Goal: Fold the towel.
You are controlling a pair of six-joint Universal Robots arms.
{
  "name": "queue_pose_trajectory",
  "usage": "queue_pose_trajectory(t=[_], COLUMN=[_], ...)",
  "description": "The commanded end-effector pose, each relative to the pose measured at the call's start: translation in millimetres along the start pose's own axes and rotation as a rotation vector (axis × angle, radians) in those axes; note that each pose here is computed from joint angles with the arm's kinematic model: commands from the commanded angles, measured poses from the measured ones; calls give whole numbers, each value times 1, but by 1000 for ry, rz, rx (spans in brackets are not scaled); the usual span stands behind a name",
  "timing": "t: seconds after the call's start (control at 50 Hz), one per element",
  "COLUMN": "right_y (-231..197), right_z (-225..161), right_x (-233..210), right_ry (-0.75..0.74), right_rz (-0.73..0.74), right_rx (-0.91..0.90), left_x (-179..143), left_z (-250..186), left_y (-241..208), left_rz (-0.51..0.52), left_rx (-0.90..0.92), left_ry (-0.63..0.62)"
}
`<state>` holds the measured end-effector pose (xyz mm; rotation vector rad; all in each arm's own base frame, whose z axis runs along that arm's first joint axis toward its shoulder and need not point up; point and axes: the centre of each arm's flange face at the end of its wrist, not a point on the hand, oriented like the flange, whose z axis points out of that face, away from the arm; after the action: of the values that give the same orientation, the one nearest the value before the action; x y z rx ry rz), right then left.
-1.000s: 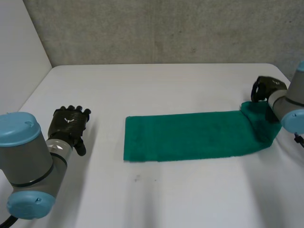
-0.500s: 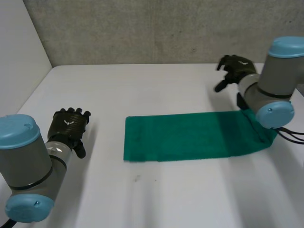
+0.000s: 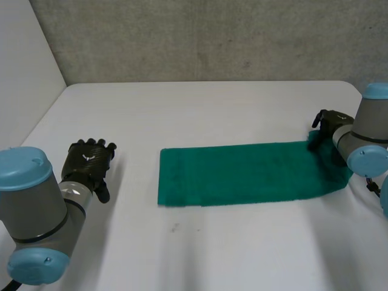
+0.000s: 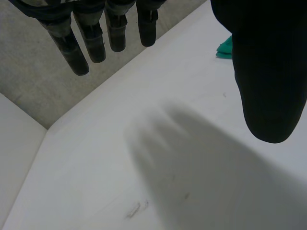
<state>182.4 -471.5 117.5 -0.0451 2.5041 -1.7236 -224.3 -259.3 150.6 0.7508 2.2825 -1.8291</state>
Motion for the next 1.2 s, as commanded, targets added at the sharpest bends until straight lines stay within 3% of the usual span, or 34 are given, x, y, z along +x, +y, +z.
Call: queue_pose_trajectory(t=[0.02, 0.3, 0.36, 0.44, 0.56, 0.7, 0.86, 1.02, 1.2], right_y=[5, 2, -35, -52, -49, -41, 25, 60, 24], right_z=[5, 5, -9, -26, -78, -141, -212, -217, -226], right_x=[9, 7, 1, -20, -118, -186, -251, -257, -244], right_ry=[19, 8, -9, -55, -314, -570, -863, -867, -786], right_rz=[6, 5, 3, -3, -58, -83, -172, -293, -329], right_rx=[-7, 2, 80, 112, 129, 161, 54, 14, 94], left_x=[0, 0, 1, 1, 1, 1, 2, 8, 23], left_z=[0, 0, 0, -1, -1, -2, -4, -9, -15], left_y=[0, 1, 1, 0, -1, -1, 0, 0, -13], left_rz=[0, 0, 2, 3, 2, 3, 4, 10, 18], left_rx=[-1, -3, -2, -1, 2, 0, -3, 0, 57], left_ry=[0, 1, 1, 4, 0, 0, 3, 25, 68])
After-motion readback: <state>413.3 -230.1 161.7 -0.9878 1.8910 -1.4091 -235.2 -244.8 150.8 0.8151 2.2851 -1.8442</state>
